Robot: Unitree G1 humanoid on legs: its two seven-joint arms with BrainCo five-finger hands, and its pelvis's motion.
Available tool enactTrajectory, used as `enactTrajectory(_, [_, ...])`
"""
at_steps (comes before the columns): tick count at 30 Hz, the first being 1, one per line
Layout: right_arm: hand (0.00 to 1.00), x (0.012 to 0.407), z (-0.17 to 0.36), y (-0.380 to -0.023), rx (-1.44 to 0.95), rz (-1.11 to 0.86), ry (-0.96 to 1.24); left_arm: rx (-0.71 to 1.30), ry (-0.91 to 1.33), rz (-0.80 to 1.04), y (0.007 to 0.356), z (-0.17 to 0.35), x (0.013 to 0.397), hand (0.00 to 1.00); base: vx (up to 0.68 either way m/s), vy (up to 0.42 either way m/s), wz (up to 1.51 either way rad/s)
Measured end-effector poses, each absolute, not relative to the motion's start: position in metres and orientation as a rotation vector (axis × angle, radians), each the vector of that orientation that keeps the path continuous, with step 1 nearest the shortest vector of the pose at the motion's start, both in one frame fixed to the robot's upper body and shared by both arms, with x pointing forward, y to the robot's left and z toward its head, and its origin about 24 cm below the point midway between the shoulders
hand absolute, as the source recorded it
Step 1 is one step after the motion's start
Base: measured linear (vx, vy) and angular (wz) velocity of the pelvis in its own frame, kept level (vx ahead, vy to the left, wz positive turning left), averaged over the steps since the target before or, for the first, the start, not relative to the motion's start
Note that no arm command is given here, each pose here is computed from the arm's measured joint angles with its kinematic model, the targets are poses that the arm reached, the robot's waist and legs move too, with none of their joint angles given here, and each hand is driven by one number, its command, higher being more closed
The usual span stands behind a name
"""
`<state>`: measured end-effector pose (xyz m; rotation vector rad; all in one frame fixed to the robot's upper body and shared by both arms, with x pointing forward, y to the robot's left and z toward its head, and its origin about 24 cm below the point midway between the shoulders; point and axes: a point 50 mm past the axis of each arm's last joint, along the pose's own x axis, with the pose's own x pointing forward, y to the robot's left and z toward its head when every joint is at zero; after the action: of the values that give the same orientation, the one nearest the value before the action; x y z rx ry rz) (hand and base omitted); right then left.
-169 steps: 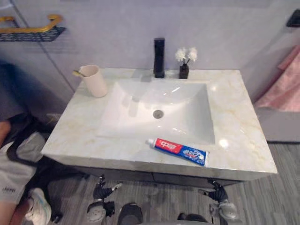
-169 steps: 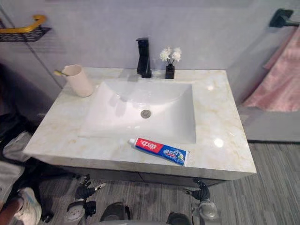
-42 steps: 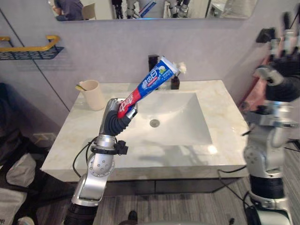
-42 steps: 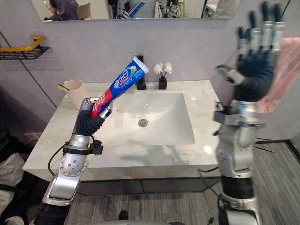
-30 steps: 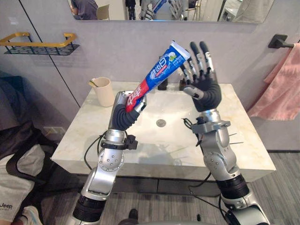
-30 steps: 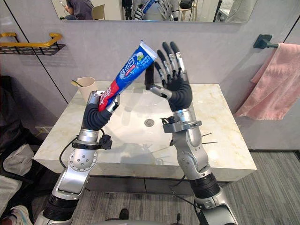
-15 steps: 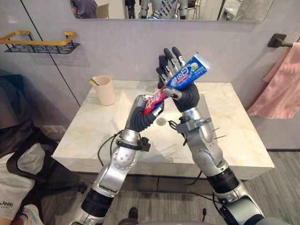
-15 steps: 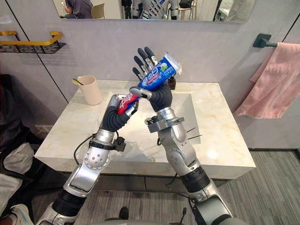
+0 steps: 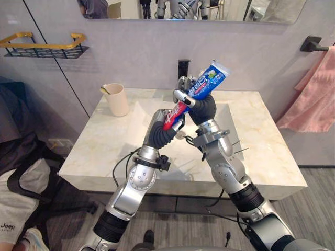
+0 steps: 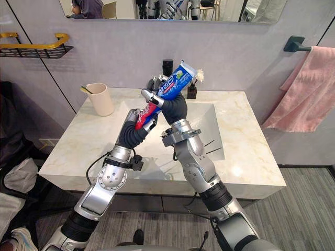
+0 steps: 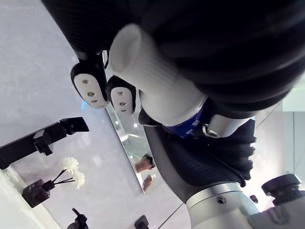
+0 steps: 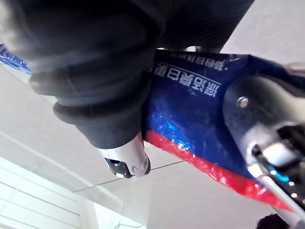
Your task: Organize washtable
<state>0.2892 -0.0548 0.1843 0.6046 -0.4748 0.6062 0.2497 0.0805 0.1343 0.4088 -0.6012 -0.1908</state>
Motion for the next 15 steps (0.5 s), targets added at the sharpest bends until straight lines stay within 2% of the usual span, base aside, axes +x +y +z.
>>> enactTrajectory(1, [1.00, 0.289, 0.184, -0.054, 0.606, 0.607, -0.476, 0.409, -0.601, -0.189, 0.081, 0.134, 0.250, 0.00, 0.00, 0.000, 0.00])
enactTrajectory(9, [1.00, 0.288, 0.188, -0.052, 0.590, 0.616, -0.498, 0.411, -0.619, -0.100, 0.100, 0.140, 0.244, 0.00, 0.00, 0.000, 0.00])
enactTrajectory(14, [1.00, 0.285, 0.192, -0.057, 0.608, 0.589, -0.533, 0.459, -0.678, 0.029, 0.128, 0.149, 0.231, 0.00, 0.00, 0.000, 0.01])
enactTrajectory(15, [1.00, 0.287, 0.194, -0.071, 0.608, 0.531, -0.565, 0.455, -0.685, 0.147, 0.147, 0.153, 0.227, 0.00, 0.00, -0.003, 0.08])
